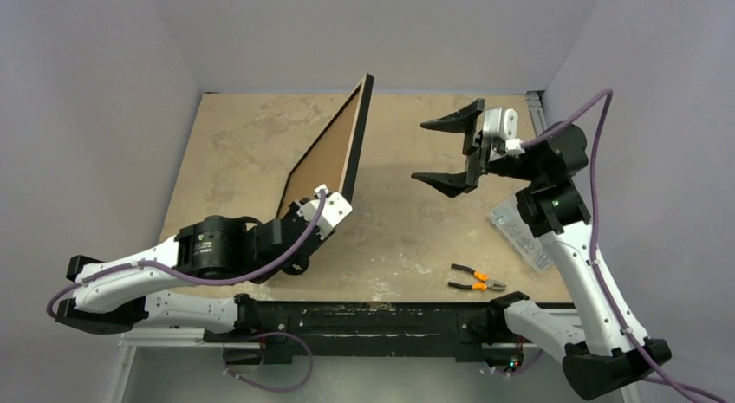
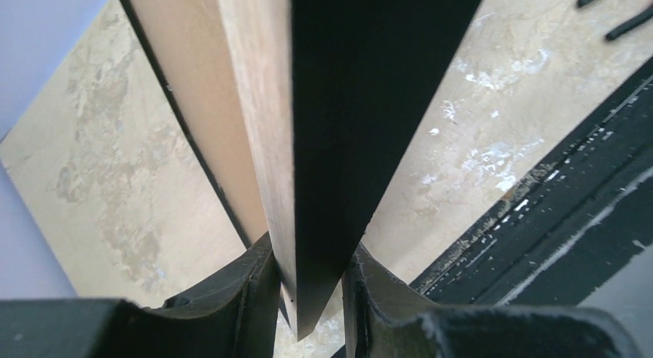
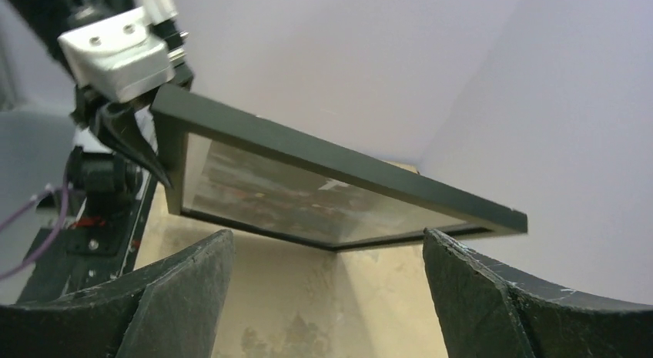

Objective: Put the photo into the frame
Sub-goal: Turn over the photo frame at the center of the board.

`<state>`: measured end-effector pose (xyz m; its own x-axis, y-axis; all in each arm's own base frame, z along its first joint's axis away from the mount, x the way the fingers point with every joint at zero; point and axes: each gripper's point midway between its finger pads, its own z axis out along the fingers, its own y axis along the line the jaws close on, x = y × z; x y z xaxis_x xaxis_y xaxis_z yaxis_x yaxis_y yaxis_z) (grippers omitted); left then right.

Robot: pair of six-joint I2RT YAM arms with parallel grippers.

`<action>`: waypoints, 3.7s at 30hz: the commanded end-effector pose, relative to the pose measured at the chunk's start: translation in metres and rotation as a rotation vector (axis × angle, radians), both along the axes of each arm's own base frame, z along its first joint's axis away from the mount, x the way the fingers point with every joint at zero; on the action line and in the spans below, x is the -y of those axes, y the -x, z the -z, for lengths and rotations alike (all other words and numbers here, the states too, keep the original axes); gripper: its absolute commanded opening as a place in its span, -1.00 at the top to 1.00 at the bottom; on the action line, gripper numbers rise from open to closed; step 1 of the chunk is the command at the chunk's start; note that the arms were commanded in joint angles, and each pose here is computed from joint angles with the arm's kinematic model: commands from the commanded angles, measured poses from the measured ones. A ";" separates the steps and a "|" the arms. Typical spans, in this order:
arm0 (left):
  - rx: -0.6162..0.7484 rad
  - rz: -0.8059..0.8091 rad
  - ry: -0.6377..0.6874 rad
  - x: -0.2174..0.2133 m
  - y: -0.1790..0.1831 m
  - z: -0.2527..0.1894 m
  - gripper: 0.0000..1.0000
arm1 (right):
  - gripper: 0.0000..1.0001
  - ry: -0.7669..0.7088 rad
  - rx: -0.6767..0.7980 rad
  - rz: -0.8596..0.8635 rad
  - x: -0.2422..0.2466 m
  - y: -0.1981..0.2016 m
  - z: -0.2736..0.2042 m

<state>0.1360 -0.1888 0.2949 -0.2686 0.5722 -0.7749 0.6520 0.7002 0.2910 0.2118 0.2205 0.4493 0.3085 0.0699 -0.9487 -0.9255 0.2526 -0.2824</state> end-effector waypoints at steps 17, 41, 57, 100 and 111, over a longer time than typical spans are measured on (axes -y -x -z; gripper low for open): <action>-0.121 0.126 0.294 0.024 0.029 -0.023 1.00 | -0.76 0.157 0.444 -0.531 -0.122 0.060 0.001; -0.110 0.064 0.290 0.014 0.023 -0.011 0.96 | 0.79 0.381 0.460 -0.576 -0.156 0.063 0.056; 0.014 -0.111 0.367 -0.011 -0.002 -0.052 -0.41 | 1.00 0.322 0.342 -0.473 -0.149 0.063 0.059; -0.232 -0.343 0.368 0.042 0.000 0.070 -0.98 | 1.00 -0.024 -1.004 0.512 0.020 -0.103 0.238; -0.471 -0.308 0.388 0.081 -0.010 0.136 -0.96 | 1.00 0.153 -1.323 0.608 0.056 -0.123 0.356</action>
<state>0.1445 -0.2348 0.1595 -0.7084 0.1481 -0.6901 0.3570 0.9186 -0.1693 0.3453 0.1786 0.1618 -0.7780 0.2947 -0.5548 -0.2844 0.6222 0.7294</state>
